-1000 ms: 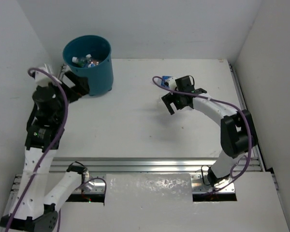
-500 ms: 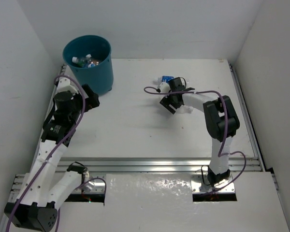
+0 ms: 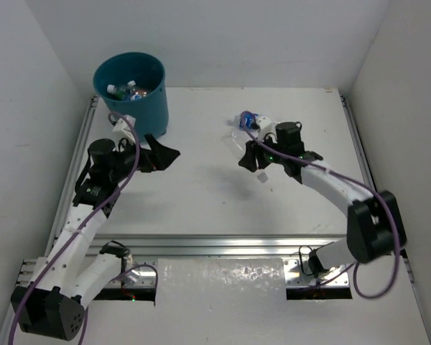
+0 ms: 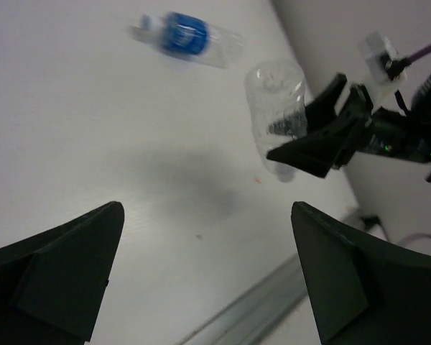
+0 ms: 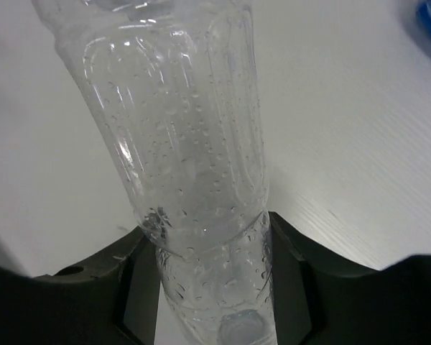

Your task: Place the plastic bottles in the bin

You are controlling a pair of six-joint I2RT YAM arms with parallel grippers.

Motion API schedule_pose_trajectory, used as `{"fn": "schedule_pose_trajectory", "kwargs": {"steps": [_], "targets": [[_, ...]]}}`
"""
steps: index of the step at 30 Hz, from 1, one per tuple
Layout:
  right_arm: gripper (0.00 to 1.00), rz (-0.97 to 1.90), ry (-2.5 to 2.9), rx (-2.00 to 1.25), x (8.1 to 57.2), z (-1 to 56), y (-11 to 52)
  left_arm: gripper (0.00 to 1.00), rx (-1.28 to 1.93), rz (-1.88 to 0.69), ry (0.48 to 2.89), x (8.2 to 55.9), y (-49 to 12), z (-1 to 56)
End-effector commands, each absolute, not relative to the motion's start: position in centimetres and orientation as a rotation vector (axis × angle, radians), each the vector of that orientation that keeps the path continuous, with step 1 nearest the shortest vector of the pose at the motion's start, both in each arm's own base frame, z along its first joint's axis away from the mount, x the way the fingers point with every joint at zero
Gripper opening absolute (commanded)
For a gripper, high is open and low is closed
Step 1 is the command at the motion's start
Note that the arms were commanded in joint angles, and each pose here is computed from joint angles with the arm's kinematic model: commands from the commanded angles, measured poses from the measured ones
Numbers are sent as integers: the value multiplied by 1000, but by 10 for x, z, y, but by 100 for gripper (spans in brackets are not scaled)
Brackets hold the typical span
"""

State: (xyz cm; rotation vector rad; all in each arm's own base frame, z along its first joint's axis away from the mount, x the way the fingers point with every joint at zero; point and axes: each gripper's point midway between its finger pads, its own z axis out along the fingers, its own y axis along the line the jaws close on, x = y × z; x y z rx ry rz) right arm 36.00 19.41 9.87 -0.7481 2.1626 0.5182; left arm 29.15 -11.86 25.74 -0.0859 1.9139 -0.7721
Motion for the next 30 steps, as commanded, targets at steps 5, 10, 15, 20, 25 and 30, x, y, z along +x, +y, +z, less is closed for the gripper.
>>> {"fn": "schedule_pose_trajectory", "kwargs": {"steps": [5, 10, 15, 20, 25, 30], "targets": [[13, 1374, 1610, -650, 272, 244, 263, 100, 340, -1325, 1594, 237, -228, 337], [13, 1590, 1513, -680, 239, 273, 267, 100, 403, -1331, 1539, 241, -255, 354], [14, 1665, 1465, -756, 216, 280, 266, 100, 394, -1265, 1595, 260, -273, 352], [15, 1613, 1475, -858, 206, 278, 275, 100, 425, -1303, 1637, 266, -297, 342], [15, 1529, 1546, -866, 211, 269, 277, 66, 513, -1387, 1582, 250, -317, 360], [21, 1391, 1593, -822, 219, 275, 269, 0, 514, -1400, 1604, 246, -318, 370]]}}
